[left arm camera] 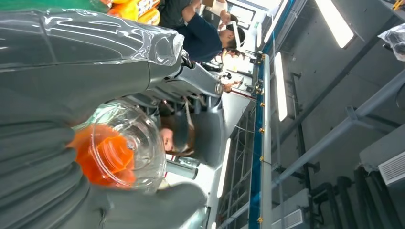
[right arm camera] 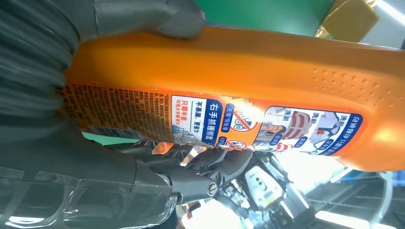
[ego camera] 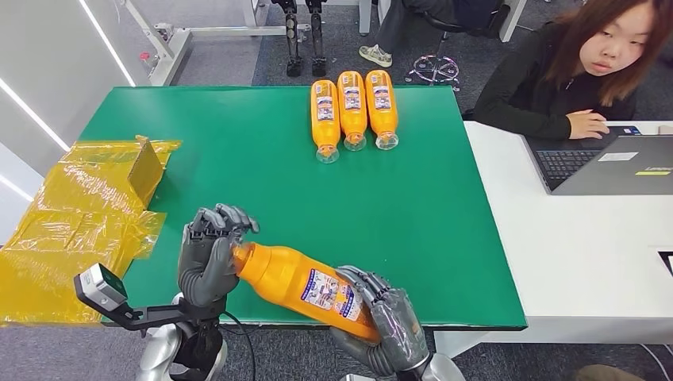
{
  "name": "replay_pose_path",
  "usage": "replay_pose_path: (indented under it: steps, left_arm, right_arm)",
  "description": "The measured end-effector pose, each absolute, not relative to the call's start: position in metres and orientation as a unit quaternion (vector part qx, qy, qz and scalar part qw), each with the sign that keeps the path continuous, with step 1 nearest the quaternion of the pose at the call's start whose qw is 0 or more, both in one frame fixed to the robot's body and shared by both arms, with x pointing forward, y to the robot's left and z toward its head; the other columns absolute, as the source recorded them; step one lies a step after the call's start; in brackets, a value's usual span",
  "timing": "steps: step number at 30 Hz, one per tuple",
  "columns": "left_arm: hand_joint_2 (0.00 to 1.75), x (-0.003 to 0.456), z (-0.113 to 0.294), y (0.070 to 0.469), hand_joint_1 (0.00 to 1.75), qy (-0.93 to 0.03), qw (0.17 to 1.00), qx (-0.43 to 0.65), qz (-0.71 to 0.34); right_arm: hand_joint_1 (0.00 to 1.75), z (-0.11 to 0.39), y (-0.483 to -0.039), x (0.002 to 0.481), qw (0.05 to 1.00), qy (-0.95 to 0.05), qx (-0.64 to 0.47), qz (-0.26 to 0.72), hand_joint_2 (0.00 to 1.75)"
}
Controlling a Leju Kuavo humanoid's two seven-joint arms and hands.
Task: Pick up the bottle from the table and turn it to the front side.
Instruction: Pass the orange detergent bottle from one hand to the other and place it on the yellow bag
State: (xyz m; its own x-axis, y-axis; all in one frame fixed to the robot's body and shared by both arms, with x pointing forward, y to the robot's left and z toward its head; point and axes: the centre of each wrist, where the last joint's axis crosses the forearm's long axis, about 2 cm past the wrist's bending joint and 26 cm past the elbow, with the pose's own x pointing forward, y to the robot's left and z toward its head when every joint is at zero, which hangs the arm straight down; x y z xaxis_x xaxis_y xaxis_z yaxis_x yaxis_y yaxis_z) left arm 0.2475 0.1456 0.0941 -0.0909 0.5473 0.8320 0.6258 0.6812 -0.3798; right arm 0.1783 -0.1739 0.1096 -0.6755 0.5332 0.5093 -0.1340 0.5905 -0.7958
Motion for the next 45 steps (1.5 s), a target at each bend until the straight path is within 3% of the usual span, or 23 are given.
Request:
replay_pose_path:
  steps: [20,24,45]
  left_arm:
    - [1.75,0.243,0.092,0.142,0.00,-0.733,0.547,-0.404,-0.028]
    - [1.75,0.243,0.092,0.141,1.73,-0.732,0.545,-0.408,-0.027]
    - [1.75,0.242,0.096,0.140,1.75,-0.727,0.533,-0.431,-0.021]
  right_arm:
    - [1.75,0.131,-0.153,0.195,0.331,-0.839,-0.105,0.418,1.75]
    - [1.75,0.133,-0.143,0.198,0.338,-0.843,-0.082,0.411,1.75]
    - [1.75,0.121,-0.142,0.199,0.352,-0.847,-0.051,0.394,1.75]
